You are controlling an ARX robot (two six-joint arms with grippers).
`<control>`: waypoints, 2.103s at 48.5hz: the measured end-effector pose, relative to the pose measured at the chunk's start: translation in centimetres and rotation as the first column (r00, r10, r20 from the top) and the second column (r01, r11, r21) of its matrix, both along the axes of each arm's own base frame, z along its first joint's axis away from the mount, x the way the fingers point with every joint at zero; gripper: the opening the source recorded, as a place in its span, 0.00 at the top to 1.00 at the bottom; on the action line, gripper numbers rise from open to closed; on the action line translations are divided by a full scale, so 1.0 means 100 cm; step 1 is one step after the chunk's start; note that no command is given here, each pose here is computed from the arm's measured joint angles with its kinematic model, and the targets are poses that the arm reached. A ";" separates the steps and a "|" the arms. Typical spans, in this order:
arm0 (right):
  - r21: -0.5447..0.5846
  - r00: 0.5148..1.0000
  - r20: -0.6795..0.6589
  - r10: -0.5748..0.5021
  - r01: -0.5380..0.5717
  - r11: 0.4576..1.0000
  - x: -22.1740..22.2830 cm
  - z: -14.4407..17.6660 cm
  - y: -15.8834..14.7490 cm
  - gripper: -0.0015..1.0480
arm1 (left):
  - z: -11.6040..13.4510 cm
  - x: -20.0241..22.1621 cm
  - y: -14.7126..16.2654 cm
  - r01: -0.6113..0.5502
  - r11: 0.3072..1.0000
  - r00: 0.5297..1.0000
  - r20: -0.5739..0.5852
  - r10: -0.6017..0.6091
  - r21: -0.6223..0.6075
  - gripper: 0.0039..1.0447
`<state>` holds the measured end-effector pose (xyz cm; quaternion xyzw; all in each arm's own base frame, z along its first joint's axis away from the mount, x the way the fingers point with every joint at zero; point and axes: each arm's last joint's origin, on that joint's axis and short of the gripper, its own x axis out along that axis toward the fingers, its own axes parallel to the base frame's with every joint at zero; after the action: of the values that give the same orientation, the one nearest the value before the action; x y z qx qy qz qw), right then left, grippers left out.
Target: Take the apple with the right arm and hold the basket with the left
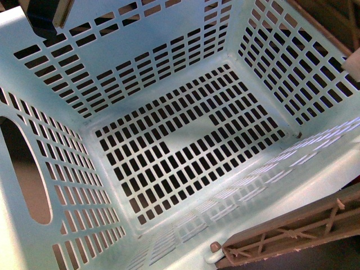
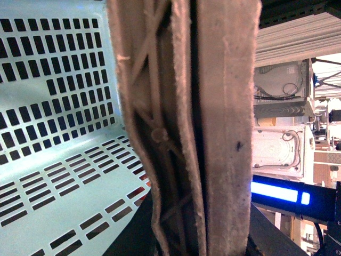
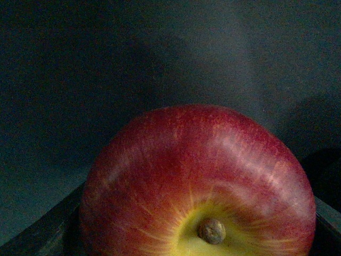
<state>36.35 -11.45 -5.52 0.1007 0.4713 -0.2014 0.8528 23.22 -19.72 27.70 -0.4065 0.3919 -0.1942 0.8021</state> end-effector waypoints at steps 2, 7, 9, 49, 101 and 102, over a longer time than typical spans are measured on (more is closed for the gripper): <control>0.005 1.000 0.009 -0.003 0.003 1.000 0.000 0.000 -0.001 0.23 | 0.000 0.000 0.000 0.000 1.000 1.000 0.000 0.000 0.000 0.82; 0.015 1.000 0.023 -0.002 0.002 1.000 -0.006 0.004 0.000 0.23 | 0.000 0.000 0.000 0.000 1.000 1.000 0.000 0.000 0.000 0.82; 0.024 0.999 0.034 0.003 -0.003 1.000 -0.010 0.008 0.001 0.23 | 0.000 0.000 0.000 0.000 1.000 1.000 0.000 0.000 0.000 0.82; -0.093 0.659 0.683 0.314 -0.348 0.933 -0.116 0.309 0.100 0.23 | 0.000 0.000 0.000 0.001 1.000 1.000 -0.001 -0.001 -0.001 0.82; -0.140 0.694 0.710 0.119 -0.027 0.990 -0.175 0.293 0.146 0.08 | -0.002 0.001 -0.001 -0.003 1.000 1.000 -0.002 0.003 0.010 0.82; -0.141 0.689 0.716 0.116 -0.020 0.990 -0.178 0.293 0.145 0.08 | -0.002 0.001 -0.001 -0.004 1.000 1.000 -0.003 0.004 0.009 0.82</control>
<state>18.59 3.07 23.80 0.1021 0.0886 -0.1421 0.9806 23.33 -19.79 27.46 -0.4037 0.3932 -0.1904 0.8038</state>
